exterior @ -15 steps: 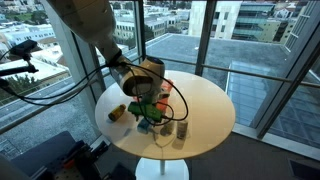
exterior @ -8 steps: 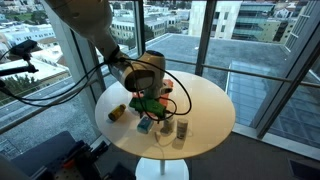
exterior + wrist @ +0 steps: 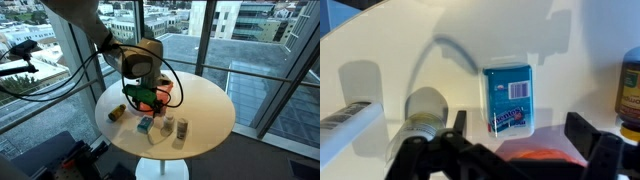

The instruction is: Take the blue box out of the plastic bag

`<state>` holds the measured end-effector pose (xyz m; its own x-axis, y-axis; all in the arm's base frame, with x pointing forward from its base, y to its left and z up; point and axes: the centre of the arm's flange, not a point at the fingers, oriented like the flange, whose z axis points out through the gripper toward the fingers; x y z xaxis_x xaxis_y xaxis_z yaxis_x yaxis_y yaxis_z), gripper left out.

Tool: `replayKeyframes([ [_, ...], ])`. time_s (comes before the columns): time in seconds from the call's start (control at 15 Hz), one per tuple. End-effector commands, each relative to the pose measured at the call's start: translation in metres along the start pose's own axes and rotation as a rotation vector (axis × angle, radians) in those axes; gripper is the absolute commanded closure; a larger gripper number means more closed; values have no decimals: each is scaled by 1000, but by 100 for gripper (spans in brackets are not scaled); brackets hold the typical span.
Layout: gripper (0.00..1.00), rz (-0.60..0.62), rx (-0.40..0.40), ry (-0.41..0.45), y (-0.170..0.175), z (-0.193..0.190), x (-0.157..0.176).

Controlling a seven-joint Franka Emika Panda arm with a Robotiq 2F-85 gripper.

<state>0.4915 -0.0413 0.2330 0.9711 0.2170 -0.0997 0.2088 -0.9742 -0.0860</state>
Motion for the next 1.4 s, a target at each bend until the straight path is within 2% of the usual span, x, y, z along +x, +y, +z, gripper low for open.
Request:
replayKeyframes([
  [0.0,0,50,-29,5,-13,-40,-18],
  [0.6,0,86,-67,47,-17,-135,-46],
  [0.87,0,91,-104,104,-21,-176,-57],
  [1.13,0,96,-124,139,-26,-197,-64],
  [1.33,0,77,-110,151,-23,-191,-60],
])
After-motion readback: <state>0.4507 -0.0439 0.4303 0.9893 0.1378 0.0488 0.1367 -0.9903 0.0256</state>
